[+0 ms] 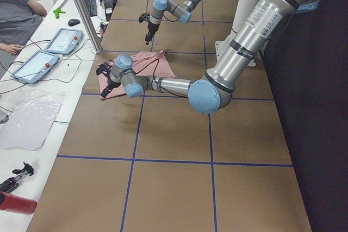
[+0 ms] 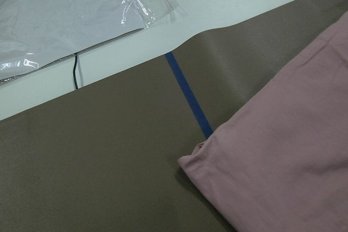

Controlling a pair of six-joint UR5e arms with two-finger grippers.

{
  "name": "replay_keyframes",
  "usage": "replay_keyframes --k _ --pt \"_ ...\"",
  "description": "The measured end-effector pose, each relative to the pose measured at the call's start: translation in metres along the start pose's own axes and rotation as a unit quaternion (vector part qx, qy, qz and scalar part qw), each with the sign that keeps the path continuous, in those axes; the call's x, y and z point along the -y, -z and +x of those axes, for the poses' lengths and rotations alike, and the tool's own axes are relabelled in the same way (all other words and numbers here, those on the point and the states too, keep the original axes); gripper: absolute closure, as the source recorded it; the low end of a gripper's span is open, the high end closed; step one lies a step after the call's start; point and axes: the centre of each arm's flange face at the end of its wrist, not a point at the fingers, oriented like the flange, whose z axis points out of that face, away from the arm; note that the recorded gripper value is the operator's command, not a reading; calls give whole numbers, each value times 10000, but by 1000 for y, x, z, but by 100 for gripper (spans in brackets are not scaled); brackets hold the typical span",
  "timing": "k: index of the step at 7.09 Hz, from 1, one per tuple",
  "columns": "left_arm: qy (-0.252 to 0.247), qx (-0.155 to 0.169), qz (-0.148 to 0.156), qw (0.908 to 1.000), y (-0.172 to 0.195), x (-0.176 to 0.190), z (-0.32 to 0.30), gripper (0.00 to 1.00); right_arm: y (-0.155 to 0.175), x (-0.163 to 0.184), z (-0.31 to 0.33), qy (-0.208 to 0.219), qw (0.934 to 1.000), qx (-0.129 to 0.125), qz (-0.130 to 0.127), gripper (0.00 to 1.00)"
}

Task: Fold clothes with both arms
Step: 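Reach the right gripper to the shirt collar edge while the left gripper holds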

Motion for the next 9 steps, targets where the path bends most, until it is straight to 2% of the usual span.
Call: replay_keyframes --k 2,5,9 --pt "-5 -8 7 10000 0 -1 1 0 -16 -22 -19 102 9997 -161 129 45" --pt "-18 -22 31 10000 1 -2 2 0 -30 -48 -25 261 9987 -287 329 58" --pt "34 -34 53 10000 4 -4 2 0 -40 -65 -23 446 9977 -383 342 60"
